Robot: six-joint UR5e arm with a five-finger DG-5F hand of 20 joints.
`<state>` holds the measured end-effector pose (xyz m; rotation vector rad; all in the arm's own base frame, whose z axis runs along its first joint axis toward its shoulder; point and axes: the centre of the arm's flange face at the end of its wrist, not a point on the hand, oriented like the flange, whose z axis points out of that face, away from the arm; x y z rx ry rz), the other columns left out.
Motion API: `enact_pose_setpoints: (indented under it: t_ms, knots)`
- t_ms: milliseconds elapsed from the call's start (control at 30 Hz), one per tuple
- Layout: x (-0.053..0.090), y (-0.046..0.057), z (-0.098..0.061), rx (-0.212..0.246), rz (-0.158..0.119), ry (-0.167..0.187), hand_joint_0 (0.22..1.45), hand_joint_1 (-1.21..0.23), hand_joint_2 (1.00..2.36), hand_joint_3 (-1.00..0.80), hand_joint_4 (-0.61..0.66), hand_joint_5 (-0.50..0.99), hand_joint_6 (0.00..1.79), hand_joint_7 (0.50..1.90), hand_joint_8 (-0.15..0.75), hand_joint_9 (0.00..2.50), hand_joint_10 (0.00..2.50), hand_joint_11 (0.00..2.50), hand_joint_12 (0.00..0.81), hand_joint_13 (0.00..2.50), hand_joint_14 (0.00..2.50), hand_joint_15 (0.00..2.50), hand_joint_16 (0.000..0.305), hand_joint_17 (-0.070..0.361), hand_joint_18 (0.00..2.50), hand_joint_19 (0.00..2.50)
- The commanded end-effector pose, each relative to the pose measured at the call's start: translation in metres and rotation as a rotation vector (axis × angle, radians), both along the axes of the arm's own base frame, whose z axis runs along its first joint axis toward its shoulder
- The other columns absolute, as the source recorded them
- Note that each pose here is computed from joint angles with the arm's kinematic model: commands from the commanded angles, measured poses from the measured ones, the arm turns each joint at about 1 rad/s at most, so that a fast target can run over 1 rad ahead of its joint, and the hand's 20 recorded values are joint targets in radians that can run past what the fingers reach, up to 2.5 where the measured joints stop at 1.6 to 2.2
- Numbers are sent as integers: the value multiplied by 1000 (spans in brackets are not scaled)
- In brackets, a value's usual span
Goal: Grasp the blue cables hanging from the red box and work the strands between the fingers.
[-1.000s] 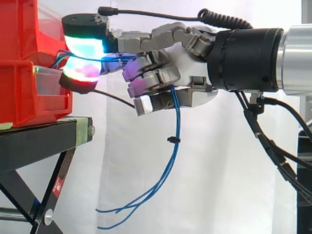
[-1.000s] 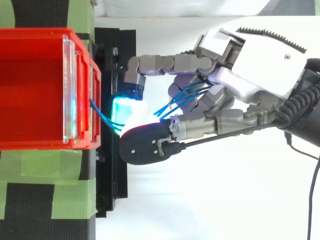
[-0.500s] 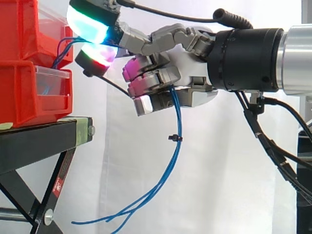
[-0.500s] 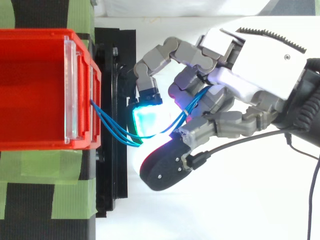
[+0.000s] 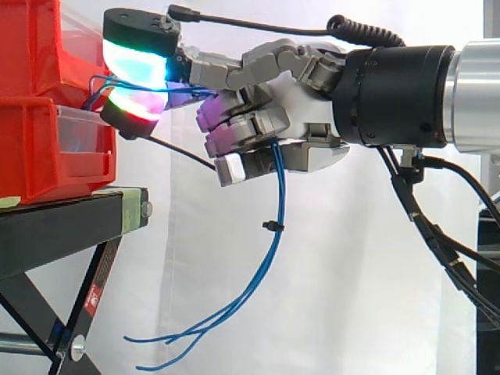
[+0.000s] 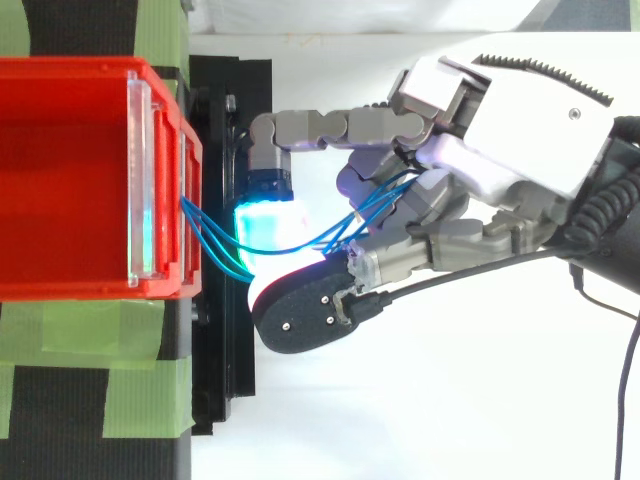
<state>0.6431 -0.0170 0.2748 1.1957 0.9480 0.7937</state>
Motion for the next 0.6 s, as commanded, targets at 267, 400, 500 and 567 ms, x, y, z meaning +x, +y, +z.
enact_pose_setpoints:
  t_ms: [267, 400, 500, 567]
  knots:
    - [0, 0, 0, -2, -1, -1, 1081, -815, 1015, -564, 146, -88, 1122, 1056, 499, 1881, 2500, 2500, 704, 2081, 2500, 1737, 286, 215, 2500, 727]
    - [0, 1, 0, -2, 1, -1, 1163, -819, 1016, -564, 143, -127, 1216, 1002, 499, 1881, 2500, 2500, 704, 2081, 2500, 1737, 286, 215, 2500, 727]
    - [0, 1, 0, -2, 1, -1, 1263, -771, 1018, -332, 97, -55, 1112, 1014, 499, 1881, 2500, 2500, 704, 2081, 2500, 1737, 286, 215, 2500, 727]
    - [0, 1, 0, -2, 2, -1, 1270, -766, 1017, -327, 94, -28, 1033, 1020, 499, 1881, 2500, 2500, 704, 2081, 2500, 1737, 286, 215, 2500, 727]
